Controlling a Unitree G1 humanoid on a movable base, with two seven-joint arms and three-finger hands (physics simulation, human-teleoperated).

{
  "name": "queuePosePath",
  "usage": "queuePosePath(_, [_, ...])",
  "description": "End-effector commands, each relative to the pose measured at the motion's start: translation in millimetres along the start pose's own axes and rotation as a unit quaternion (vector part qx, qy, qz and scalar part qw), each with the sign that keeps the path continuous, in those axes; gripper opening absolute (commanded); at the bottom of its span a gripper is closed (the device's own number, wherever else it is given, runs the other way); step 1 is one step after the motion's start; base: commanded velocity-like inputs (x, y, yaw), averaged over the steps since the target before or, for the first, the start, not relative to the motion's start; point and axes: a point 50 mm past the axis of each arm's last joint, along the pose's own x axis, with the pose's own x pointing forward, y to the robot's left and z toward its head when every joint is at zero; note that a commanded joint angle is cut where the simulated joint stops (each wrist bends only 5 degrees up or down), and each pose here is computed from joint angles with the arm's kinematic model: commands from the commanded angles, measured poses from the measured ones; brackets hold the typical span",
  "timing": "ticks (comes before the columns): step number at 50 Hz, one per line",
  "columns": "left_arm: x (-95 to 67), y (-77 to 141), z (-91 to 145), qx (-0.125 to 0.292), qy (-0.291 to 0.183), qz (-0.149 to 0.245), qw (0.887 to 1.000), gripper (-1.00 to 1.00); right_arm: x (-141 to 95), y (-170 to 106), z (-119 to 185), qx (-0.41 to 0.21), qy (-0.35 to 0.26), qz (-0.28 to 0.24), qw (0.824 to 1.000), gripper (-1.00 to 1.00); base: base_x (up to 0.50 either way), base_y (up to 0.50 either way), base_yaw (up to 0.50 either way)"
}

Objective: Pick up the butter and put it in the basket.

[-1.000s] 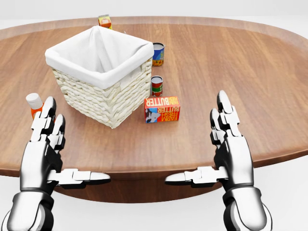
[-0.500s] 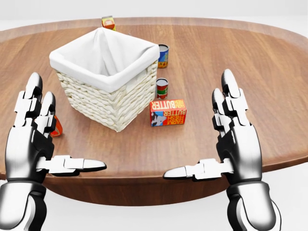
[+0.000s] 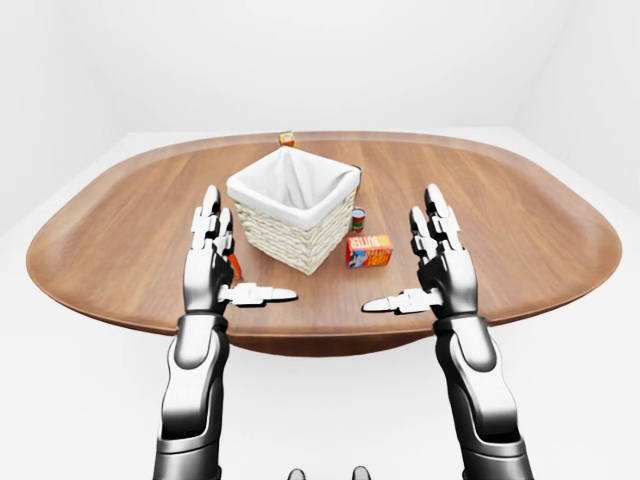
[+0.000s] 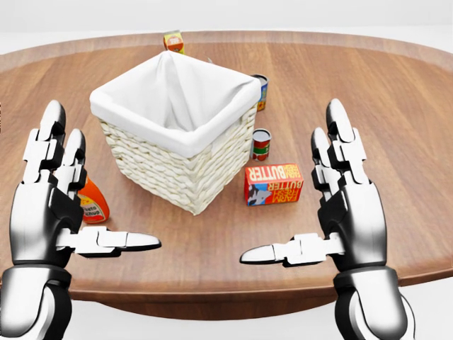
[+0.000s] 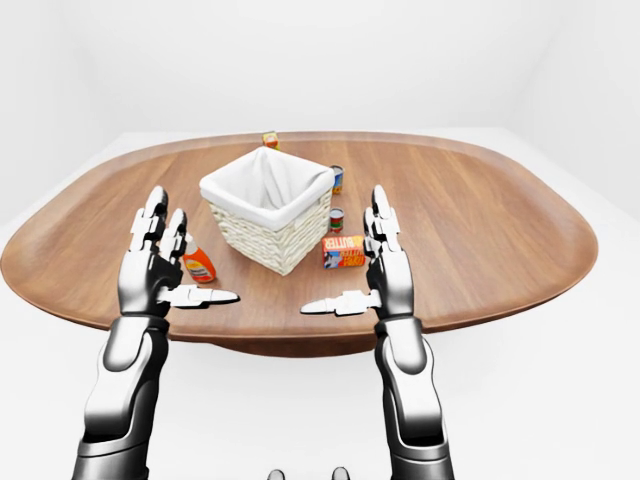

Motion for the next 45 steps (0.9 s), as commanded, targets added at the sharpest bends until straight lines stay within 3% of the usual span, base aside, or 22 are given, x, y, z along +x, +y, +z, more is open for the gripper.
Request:
queuePosePath(1, [-1.0,-4.8,-2.6,-0.003,0.005,-0.008,1.000,1.00,0.5,1.5,-1.2,0.005,0.002,0.001,1.000,1.00,0.21,0.18,0.00])
queuePosePath(33, [-1.9,-5.2,-5.6,-0.008,0.012,-0.009,1.000,1.00,0.2,3.6,3.4,0.018,-0.008,0.001,1.000,1.00,0.21,0.18,0.00])
queuePosePath(45, [-2.8,-5.2,-6.4,-0.008,0.014,-0.009,1.000,1.00,-0.7,1.7,2.7,0.027,-0.006,-0.007,1.000,1.00,0.31,0.01,0.00])
